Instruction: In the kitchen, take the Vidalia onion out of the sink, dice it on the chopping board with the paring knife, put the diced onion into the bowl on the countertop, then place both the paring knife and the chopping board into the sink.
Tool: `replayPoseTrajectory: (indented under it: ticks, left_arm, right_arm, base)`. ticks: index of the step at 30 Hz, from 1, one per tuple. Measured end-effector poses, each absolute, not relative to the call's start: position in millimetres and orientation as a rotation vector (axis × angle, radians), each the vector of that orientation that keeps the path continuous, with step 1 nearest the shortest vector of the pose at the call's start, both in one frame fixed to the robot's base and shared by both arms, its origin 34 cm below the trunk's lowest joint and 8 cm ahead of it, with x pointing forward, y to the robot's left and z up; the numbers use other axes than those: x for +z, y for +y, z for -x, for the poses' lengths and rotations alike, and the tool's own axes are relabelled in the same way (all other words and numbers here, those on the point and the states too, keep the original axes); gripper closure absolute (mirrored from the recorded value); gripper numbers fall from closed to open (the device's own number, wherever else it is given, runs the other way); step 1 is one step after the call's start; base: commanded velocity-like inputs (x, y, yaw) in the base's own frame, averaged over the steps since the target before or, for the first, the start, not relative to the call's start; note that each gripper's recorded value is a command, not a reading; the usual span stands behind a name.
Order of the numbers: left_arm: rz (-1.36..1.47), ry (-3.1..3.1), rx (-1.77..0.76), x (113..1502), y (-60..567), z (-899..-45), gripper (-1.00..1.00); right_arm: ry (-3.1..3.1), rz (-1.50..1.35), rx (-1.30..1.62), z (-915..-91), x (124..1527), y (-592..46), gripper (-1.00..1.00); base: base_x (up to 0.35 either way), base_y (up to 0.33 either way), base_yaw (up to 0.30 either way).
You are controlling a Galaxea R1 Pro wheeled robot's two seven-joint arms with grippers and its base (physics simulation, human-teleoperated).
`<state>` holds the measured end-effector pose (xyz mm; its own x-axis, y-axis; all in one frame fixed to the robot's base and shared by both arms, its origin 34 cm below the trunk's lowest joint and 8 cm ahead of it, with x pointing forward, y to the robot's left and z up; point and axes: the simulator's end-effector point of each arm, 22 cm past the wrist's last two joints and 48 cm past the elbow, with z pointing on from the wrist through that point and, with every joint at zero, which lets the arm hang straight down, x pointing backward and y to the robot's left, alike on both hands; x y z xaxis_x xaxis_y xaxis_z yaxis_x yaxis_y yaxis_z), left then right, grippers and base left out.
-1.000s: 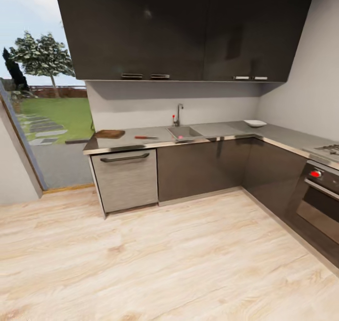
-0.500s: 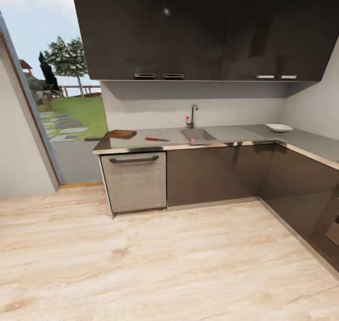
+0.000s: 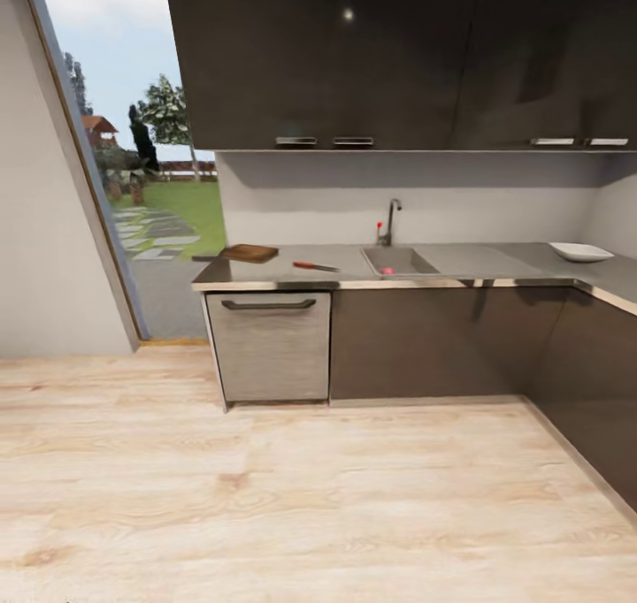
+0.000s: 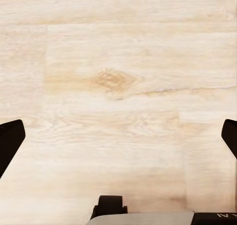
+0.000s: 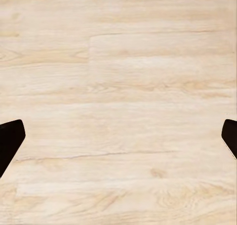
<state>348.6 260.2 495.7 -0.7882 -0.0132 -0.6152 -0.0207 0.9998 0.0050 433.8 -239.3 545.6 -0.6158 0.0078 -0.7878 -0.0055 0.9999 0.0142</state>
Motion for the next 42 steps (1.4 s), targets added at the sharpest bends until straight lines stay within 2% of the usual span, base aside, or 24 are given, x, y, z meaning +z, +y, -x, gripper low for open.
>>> replayPoseTrajectory:
  ticks: [13,42]
  left_arm:
    - [0.021,2.478,0.014,495.9,259.8,-349.2,-1.0]
    - [0.022,2.488,0.013,493.6,259.2,-344.8,-1.0]
  right_arm:
    - [2.234,-0.002,0.019,-433.9,545.5,-239.4,-1.0]
    - [2.235,0.011,-0.006,-433.9,545.3,-254.5,-1.0]
  base:
    - [0.198,-0.197,0.165]
    - [0.007,-0.007,0.003]
